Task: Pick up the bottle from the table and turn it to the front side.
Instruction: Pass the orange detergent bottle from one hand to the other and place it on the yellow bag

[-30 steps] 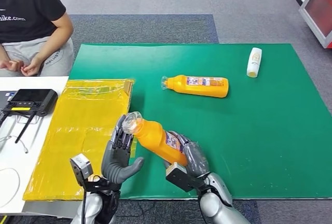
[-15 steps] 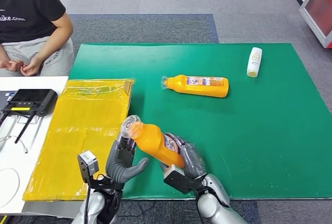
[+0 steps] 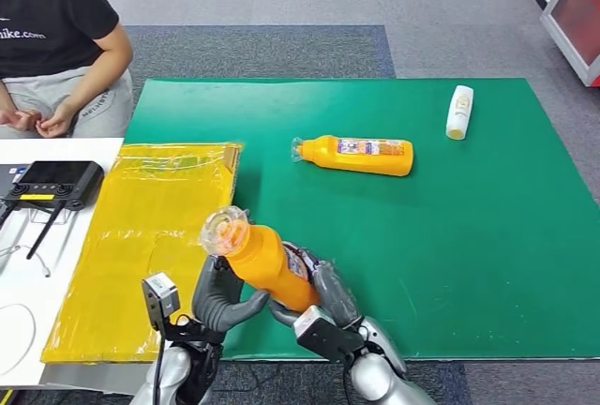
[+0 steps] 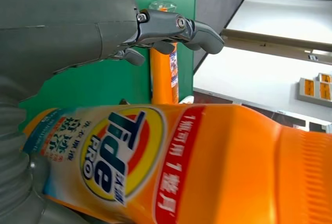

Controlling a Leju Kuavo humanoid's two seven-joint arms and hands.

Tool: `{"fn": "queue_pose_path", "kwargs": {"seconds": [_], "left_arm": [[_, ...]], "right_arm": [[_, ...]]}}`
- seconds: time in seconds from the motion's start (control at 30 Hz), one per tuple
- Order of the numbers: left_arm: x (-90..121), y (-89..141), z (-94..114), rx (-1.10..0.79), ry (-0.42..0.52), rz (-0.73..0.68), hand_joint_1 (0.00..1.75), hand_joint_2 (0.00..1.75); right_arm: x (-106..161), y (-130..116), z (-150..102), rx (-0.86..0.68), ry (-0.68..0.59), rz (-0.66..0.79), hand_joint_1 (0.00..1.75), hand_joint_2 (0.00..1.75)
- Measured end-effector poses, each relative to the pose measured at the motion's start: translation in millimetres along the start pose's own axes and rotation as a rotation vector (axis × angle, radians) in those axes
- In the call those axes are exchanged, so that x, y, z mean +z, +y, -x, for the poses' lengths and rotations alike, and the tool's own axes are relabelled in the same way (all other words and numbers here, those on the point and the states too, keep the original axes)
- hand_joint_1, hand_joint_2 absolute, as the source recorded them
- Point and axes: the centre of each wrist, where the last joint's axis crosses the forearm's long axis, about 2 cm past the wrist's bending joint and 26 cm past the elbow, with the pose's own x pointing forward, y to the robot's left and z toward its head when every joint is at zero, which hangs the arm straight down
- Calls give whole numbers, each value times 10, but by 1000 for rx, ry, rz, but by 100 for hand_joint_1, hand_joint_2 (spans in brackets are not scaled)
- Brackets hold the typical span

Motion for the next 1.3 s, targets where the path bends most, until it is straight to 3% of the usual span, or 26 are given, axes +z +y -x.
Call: {"fn": "queue_pose_path", "kwargs": {"seconds": [0.4,0.93,0.97,1.07,1.1,1.3], "left_arm": [[-49,6,3,-17,-10,55,0,175],[-107,-23,-9,-83,-14,115,0,175],[-111,-22,-10,-78,-11,117,14,175],[-120,-13,-10,-68,-7,124,145,175],[-124,-9,-11,-66,-7,127,175,175],[-149,8,-21,-62,-6,139,175,175]], "right_arm": [[-19,-36,24,26,-25,11,175,175],[106,67,251,124,54,-31,175,175],[105,69,255,124,55,-33,175,175],[95,70,260,121,54,-34,175,175],[91,70,258,121,53,-34,175,175],[75,65,250,118,48,-32,175,175]]}}
